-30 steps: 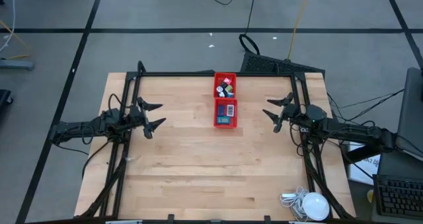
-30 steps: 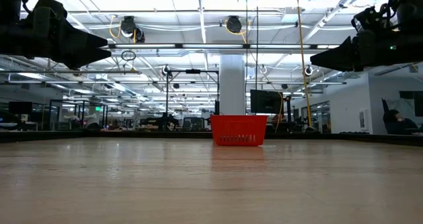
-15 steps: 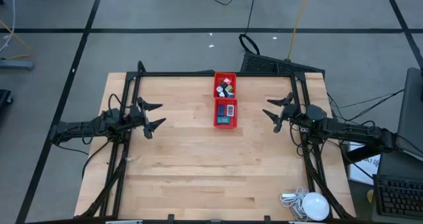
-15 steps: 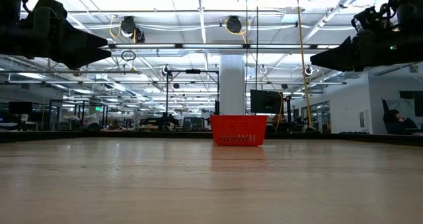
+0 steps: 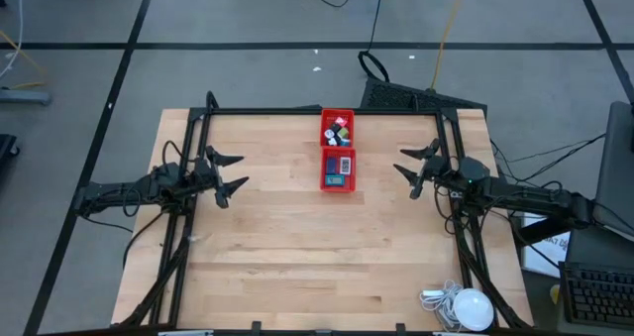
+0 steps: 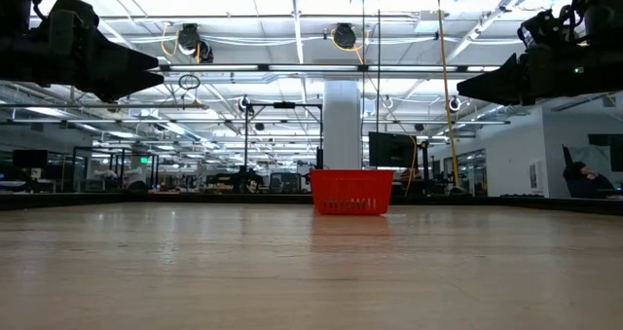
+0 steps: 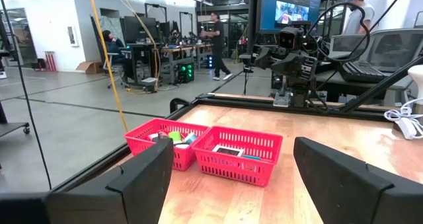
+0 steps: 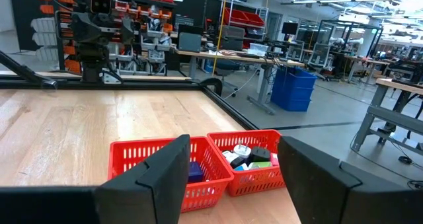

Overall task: Pick & Place Office items
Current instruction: Return to Home Position

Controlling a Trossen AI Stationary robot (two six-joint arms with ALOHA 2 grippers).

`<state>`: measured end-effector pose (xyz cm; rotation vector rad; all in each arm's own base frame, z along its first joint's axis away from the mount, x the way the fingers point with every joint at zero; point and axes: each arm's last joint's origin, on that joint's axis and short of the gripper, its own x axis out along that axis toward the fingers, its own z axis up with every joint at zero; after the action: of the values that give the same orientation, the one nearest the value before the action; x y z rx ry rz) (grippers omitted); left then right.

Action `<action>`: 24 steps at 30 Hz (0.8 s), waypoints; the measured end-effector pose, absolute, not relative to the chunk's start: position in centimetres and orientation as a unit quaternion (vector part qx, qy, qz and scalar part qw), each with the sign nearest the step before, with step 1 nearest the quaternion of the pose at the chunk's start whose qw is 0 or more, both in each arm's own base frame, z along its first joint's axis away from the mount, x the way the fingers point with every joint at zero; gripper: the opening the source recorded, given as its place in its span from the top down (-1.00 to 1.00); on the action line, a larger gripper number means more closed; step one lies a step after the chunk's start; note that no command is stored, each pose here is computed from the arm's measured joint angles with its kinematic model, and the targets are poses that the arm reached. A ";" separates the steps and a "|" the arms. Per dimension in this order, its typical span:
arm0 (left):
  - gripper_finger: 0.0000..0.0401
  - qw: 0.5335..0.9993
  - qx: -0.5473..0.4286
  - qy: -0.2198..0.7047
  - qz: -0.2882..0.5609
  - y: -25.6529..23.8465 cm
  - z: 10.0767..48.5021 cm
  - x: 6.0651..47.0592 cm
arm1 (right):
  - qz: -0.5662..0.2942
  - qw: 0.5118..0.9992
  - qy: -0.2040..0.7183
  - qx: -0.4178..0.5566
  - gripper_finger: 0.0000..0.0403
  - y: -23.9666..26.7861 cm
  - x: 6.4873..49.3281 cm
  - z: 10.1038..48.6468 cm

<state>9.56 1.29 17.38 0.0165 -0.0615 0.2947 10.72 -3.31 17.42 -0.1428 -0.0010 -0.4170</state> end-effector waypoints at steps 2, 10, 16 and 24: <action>-0.60 0.989 0.008 -0.030 0.147 1.3 17.4 9.6 | -0.207 0.976 0.000 -0.071 -0.08 -3.3 10.7 17.4; -0.65 0.989 0.008 -0.030 0.147 1.3 17.4 9.6 | -0.207 0.976 0.000 -0.071 -0.07 -3.3 10.7 17.4; -0.58 0.989 0.008 -0.030 0.147 1.3 17.4 9.6 | -0.207 0.976 0.000 -0.071 -0.09 -3.3 10.7 17.4; -0.52 0.989 0.008 -0.030 0.147 1.3 17.4 9.6 | -0.207 0.976 -0.001 -0.071 -0.08 -3.3 10.7 17.4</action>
<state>9.57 1.29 17.37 0.0166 -0.0609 0.2945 10.72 -3.31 17.42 -0.1428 -0.0010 -0.4172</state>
